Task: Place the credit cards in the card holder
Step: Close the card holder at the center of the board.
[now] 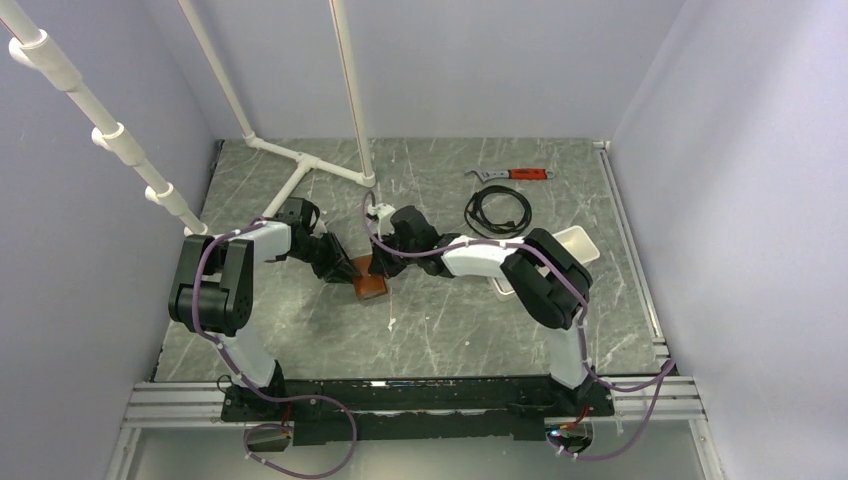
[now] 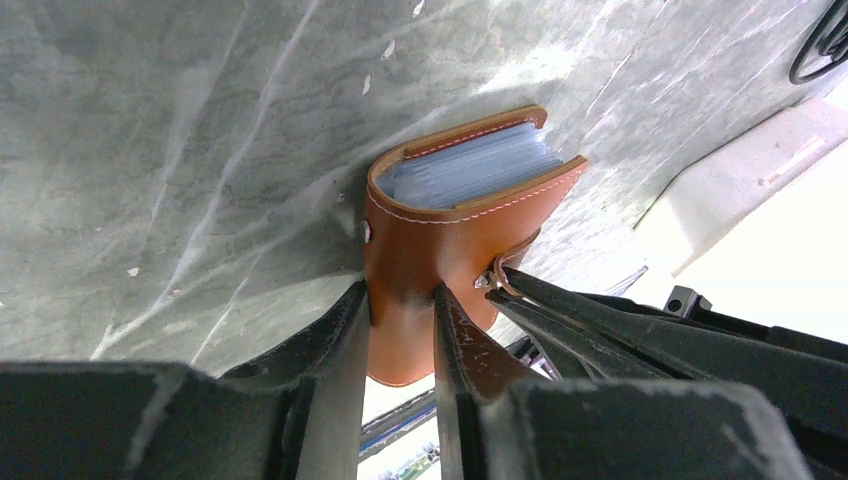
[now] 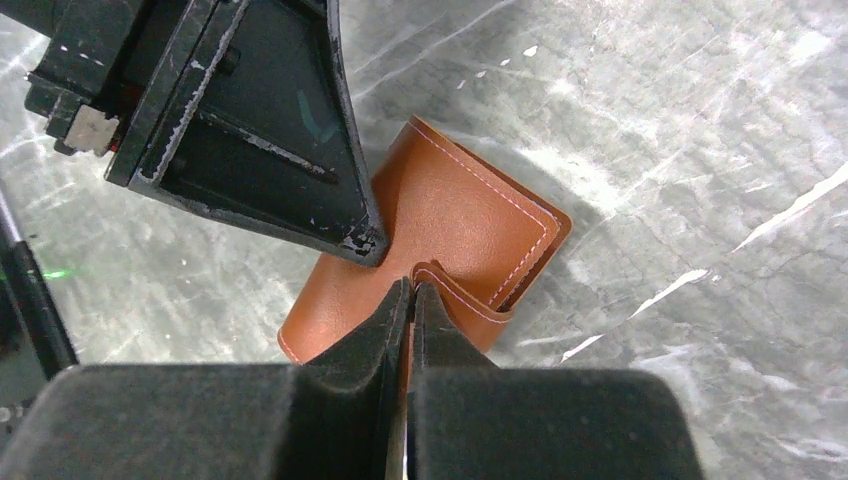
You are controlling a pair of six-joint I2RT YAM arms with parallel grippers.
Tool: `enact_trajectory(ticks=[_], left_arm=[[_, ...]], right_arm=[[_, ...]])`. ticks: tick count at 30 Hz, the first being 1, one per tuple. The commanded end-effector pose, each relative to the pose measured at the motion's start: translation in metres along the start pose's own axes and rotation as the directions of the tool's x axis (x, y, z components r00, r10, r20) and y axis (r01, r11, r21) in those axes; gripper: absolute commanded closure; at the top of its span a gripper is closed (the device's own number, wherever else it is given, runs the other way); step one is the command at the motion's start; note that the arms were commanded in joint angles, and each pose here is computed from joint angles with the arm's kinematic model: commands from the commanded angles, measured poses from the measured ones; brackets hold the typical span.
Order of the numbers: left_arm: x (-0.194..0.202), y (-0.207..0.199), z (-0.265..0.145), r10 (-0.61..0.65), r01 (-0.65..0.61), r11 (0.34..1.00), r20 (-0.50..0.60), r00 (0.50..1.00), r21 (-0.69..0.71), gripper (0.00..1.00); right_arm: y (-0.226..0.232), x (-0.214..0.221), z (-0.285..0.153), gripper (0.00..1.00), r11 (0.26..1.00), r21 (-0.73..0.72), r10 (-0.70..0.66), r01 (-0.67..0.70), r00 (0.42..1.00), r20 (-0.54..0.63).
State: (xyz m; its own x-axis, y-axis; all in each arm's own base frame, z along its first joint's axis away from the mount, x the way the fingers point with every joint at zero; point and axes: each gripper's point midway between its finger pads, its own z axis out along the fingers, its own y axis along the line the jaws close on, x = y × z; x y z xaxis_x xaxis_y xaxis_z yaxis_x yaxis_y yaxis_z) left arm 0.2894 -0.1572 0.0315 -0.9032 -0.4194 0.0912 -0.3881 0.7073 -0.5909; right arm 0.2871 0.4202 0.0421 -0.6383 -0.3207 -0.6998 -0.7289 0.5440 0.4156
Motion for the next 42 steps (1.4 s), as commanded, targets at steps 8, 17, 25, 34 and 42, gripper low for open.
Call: enact_trajectory(ticks=[8, 17, 25, 34, 42], left_arm=[[0.002, -0.005, 0.001, 0.028, -0.027, 1.0, -0.008, 1.0, 0.011, 0.7], [0.002, -0.004, 0.001, 0.027, -0.027, 1.0, -0.007, 1.0, 0.007, 0.7], [0.002, -0.003, 0.001, 0.032, -0.032, 0.999, -0.005, 0.999, -0.001, 0.7], [0.005, -0.002, -0.003, 0.038, -0.038, 0.999, 0.0, 0.999, -0.008, 0.7], [0.012, -0.005, -0.007, 0.054, -0.054, 0.998, -0.015, 0.998, 0.027, 0.69]], right_arm=[[-0.018, 0.153, -0.013, 1.0, 0.985, 0.106, -0.067, 0.133, 0.876, -0.478], [-0.017, 0.181, -0.025, 1.0, 0.959, 0.138, -0.121, 0.248, 0.796, -0.593], [-0.01, 0.23, -0.028, 1.0, 0.951, 0.191, -0.042, 0.242, 0.716, -0.697], [-0.021, 0.269, -0.032, 1.0, 0.898, 0.338, 0.075, 0.28, 0.661, -0.747], [0.021, 0.261, -0.02, 1.0, 0.973, 0.228, 0.143, 0.018, 0.73, -0.668]])
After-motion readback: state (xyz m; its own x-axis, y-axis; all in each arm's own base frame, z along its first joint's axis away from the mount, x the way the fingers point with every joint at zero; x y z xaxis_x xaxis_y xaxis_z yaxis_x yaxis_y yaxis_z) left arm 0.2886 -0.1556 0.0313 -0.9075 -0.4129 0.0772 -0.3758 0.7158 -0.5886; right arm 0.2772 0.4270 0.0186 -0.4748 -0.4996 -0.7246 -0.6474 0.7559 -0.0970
